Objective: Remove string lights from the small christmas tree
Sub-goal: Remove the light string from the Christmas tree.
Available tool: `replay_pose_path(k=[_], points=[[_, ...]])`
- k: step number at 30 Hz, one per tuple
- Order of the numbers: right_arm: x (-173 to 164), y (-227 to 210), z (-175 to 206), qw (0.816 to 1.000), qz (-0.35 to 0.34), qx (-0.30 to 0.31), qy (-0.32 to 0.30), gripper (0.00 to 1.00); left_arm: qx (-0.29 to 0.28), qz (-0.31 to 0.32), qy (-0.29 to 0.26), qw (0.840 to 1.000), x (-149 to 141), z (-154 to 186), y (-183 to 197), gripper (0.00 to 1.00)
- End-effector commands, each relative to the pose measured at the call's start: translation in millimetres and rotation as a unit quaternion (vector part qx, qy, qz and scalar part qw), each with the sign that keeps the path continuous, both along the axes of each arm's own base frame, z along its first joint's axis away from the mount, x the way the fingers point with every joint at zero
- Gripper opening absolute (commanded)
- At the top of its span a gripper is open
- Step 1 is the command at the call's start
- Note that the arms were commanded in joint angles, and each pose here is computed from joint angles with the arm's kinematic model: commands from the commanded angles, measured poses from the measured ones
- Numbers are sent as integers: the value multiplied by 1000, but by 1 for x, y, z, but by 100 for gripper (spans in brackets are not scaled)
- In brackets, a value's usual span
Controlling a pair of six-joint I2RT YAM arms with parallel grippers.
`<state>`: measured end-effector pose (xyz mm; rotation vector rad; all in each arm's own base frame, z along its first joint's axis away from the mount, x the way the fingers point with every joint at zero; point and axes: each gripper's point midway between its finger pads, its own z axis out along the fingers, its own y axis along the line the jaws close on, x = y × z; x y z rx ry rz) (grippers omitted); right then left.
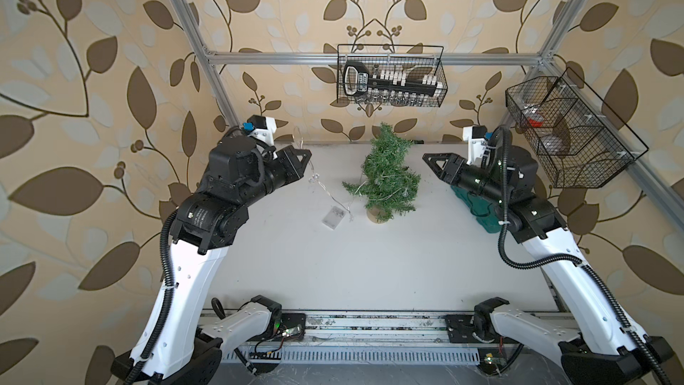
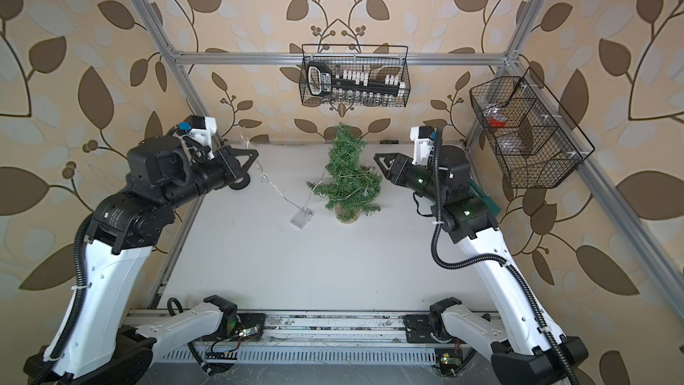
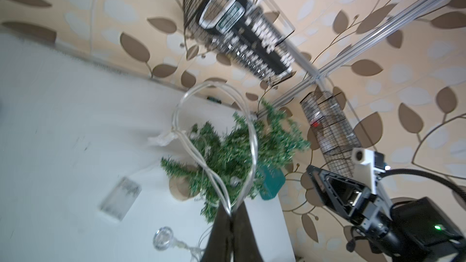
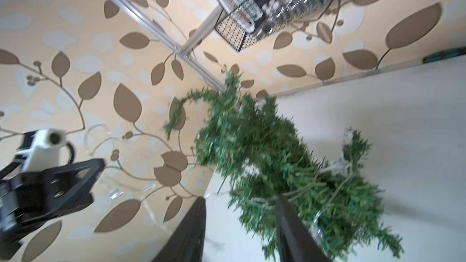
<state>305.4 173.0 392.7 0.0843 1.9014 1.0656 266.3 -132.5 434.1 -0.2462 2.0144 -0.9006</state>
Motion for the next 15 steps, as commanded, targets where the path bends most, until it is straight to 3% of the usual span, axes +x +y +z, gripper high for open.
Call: replay_pose_path(k=[1,7,15], points=[[-22,19,-32,999,23,-9,46,46,-19,-16,75,997,-16,-45,-9,0],[-46,60,-65,996,45,10,80,52,-11,-52,108,993,-31,-87,-30,0],[-49,105,-87,995,66,6,77,55,-4,-67,115,991,-42,-105,-33,0]])
